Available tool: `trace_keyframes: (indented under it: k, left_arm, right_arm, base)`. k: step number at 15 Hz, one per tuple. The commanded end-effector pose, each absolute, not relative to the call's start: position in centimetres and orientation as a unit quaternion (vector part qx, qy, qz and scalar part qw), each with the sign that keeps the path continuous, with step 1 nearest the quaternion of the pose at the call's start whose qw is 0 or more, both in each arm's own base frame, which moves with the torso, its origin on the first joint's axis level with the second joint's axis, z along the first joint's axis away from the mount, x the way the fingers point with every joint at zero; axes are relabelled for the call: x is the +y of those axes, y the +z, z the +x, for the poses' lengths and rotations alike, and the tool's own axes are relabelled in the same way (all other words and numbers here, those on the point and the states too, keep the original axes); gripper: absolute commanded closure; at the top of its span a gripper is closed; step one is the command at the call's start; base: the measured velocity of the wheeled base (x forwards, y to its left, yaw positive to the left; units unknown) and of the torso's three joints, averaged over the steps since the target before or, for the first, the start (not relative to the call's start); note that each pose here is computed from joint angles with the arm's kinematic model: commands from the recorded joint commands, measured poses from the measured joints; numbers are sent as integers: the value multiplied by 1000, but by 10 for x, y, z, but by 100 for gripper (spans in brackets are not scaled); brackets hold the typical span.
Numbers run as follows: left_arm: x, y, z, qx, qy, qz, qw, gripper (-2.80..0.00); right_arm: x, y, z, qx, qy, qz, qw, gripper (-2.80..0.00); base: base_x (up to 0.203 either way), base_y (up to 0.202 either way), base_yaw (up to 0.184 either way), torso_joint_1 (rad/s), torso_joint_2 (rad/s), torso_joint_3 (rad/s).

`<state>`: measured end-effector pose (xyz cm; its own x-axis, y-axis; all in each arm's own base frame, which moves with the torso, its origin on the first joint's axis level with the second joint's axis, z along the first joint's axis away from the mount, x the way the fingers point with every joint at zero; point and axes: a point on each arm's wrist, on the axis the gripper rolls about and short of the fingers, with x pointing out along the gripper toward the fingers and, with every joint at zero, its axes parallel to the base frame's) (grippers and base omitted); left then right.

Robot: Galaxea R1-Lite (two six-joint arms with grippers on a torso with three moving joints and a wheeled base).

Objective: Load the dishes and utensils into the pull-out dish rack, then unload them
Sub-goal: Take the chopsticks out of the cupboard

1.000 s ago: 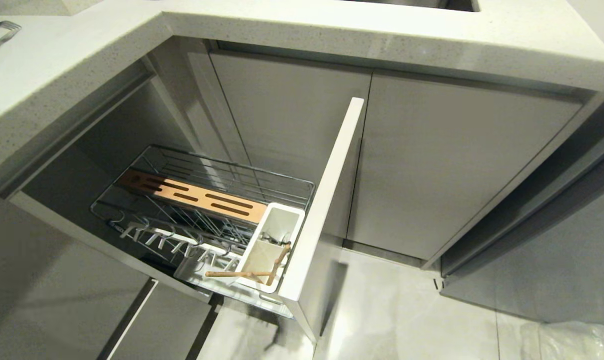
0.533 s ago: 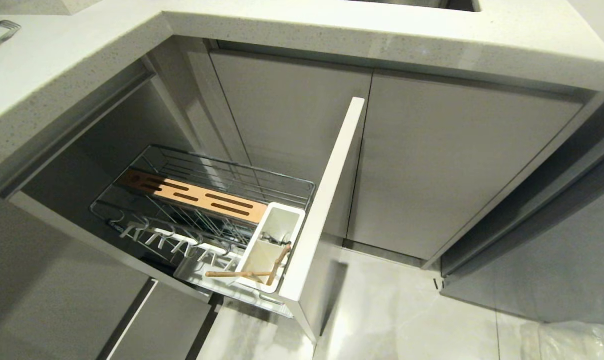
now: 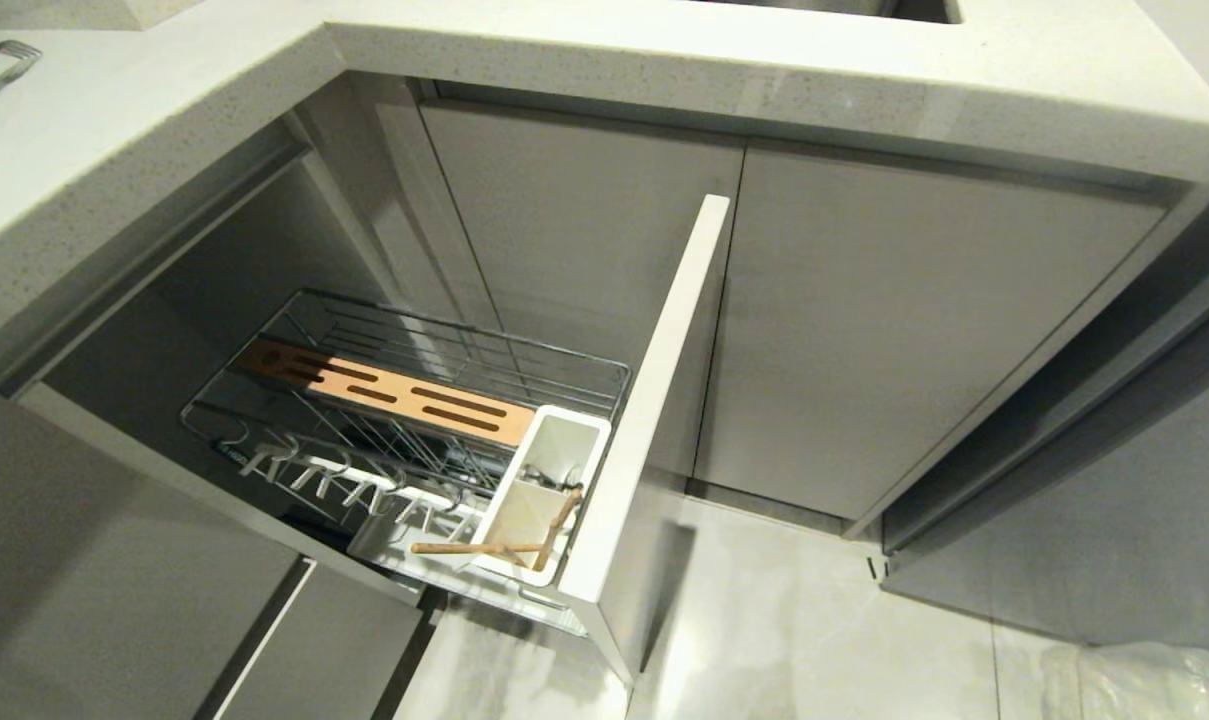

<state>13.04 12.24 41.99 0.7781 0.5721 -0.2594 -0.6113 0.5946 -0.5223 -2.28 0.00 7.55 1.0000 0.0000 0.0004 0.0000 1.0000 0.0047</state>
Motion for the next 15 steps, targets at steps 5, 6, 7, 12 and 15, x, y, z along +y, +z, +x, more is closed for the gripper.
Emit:
trace_keyframes:
  k: [5,6,7,12,15]
  left_arm:
    - [125,416,133,40,334,-311,889,0]
    - [125,416,133,41,334,-311,889,0]
    - [126,415,133,42,334,-312,888,0]
    - [125,416,133,41,335,-311,888,-280]
    - [123,417,131,36,334,-309,890,-280]
  right_arm:
    - [0,75,-23,0,0,2,1000,0]
    - [0,75,-23,0,0,2,1000,0]
    - [0,75,-23,0,0,2,1000,0]
    - [0,75,-23,0,0,2,1000,0]
    - [0,75,-23,0,0,2,1000,0]
  base:
    - [0,0,0,0,0,0]
    - [0,0,0,0,0,0]
    - [0,0,0,0,0,0]
    - [0,0,0,0,0,0]
    - [0,0,0,0,0,0]
